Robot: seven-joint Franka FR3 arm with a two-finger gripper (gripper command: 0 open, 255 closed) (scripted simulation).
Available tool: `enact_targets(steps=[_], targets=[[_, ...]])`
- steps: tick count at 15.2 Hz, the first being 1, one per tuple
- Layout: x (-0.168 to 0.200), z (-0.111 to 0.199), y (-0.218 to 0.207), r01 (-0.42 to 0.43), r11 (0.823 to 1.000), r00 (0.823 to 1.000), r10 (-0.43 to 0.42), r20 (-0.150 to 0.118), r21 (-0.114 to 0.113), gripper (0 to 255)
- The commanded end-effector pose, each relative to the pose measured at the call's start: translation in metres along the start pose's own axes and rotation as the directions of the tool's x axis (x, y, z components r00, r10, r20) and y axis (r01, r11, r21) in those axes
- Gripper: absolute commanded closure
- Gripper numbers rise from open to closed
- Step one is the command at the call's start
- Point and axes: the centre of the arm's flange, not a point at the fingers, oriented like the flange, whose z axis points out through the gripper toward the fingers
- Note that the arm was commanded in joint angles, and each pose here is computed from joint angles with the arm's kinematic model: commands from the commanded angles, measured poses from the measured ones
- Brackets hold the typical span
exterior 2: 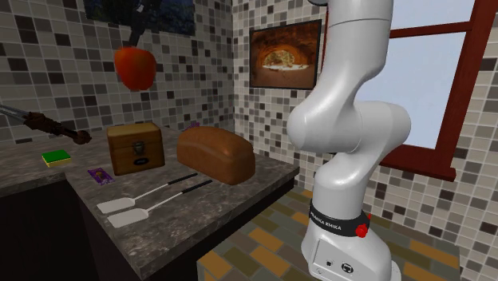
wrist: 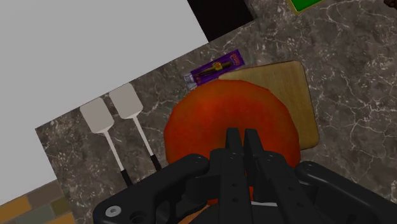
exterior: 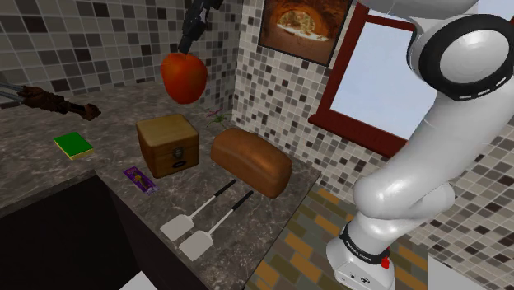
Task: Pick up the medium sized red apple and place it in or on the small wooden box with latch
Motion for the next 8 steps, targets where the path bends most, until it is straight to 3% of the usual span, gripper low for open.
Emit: enact_targets(steps=[1,8], targets=[[-0.011,0.002,-0.025,-0.004,1.000,1.000,0.004,0.000,0.004,255],[-0.050,0.011,-0.087,-0.004,1.000,1.000,0.004,0.000,0.004,255]])
